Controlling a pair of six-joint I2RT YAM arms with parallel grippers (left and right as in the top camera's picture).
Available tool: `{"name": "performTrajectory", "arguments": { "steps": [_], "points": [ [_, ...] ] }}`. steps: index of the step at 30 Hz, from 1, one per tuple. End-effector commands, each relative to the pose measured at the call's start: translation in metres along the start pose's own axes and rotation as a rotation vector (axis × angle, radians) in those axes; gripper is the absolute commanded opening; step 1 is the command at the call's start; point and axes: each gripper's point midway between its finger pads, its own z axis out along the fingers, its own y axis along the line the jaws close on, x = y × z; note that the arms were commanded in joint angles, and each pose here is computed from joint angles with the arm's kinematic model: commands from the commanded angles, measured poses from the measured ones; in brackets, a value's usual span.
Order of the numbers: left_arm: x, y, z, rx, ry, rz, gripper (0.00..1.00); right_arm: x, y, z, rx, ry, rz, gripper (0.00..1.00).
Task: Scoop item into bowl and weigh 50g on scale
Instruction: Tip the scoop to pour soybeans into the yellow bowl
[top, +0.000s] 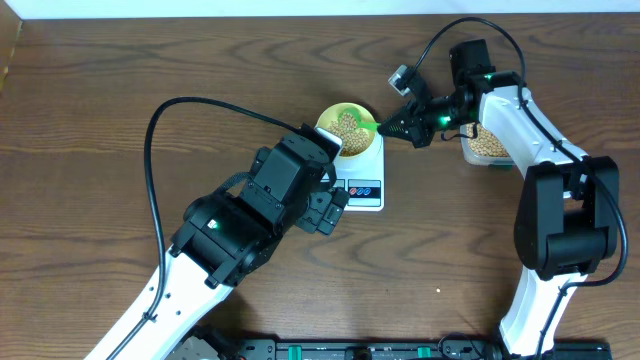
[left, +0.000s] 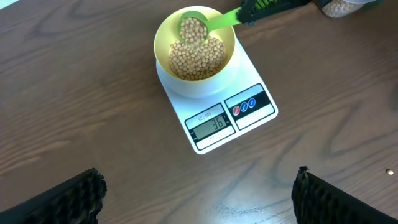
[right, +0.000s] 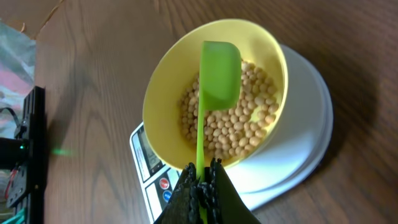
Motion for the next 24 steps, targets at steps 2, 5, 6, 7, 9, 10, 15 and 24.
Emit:
{"name": "performTrajectory", "arguments": {
  "steps": [2,5,6,7,9,10,15,24],
  "points": [
    [-0.002,0.003,-0.003,-0.011,-0.009,-0.013,0.98,-0.006,0.004,-0.001,-0.006,-0.005,-0.025,0.01],
    [-0.002,0.003,-0.003,-0.011,-0.009,-0.013,0.98,-0.006,0.004,-0.001,-0.006,-0.005,-0.026,0.01],
    [-0.002,0.003,-0.003,-0.011,-0.008,-0.013,0.98,-0.007,0.004,-0.002,-0.005,-0.006,-0.027,0.01],
    [-0.002,0.003,-0.003,-0.011,-0.009,-0.013,0.98,-0.008,0.005,-0.002,-0.005,-0.006,-0.029,0.01],
    [-0.002,0.003,-0.003,-0.011,-0.009,-0.013,0.98,-0.009,0.006,-0.004,-0.002,-0.01,-0.035,0.01],
    [-0.002,0.003,-0.003,-0.011,-0.009,-0.013,0.98,-0.011,0.007,-0.005,0.0,-0.012,-0.039,0.01],
    [-0.002,0.003,-0.003,-0.011,-0.008,-0.013,0.98,-0.013,0.009,-0.011,0.036,-0.001,-0.051,0.01],
    [-0.002,0.003,-0.003,-0.011,-0.009,-0.013,0.98,-0.009,0.015,-0.014,0.032,0.021,-0.062,0.01]
  ]
}}
